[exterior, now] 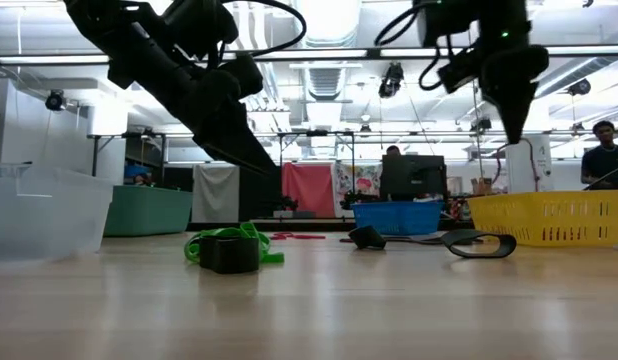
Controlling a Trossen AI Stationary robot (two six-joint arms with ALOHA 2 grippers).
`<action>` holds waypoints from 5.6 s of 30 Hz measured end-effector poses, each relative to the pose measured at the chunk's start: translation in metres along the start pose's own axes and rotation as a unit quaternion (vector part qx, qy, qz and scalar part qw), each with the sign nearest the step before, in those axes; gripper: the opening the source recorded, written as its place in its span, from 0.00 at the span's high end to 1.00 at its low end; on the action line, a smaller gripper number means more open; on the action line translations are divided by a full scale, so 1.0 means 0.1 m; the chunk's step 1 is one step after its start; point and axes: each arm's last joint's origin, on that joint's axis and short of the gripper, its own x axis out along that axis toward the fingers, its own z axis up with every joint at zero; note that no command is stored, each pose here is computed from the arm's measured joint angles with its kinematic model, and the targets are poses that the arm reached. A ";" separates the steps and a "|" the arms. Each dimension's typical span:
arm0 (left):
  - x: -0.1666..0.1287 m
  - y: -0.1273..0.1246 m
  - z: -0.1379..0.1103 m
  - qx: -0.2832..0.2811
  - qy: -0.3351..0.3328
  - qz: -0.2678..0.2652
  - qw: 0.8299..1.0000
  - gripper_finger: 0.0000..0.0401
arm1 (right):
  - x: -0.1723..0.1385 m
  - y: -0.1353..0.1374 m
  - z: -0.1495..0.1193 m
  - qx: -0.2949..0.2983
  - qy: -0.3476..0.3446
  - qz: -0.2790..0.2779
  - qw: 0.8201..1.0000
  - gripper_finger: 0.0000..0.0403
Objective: Sort rubber bands into baskets
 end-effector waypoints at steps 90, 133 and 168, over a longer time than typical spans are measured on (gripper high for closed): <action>1.01 -0.26 0.15 -0.009 0.051 -0.046 0.998 0.63 | 0.45 0.53 -0.03 -0.105 -0.587 0.123 0.793 0.66; 1.27 -0.27 -0.04 -0.055 0.022 -0.045 0.997 0.67 | 0.45 0.53 -0.03 -0.101 -0.586 0.126 0.794 0.65; 0.62 -0.20 0.33 0.029 0.039 0.054 0.997 1.00 | 0.47 0.52 -0.04 -0.107 -0.579 0.121 0.799 0.68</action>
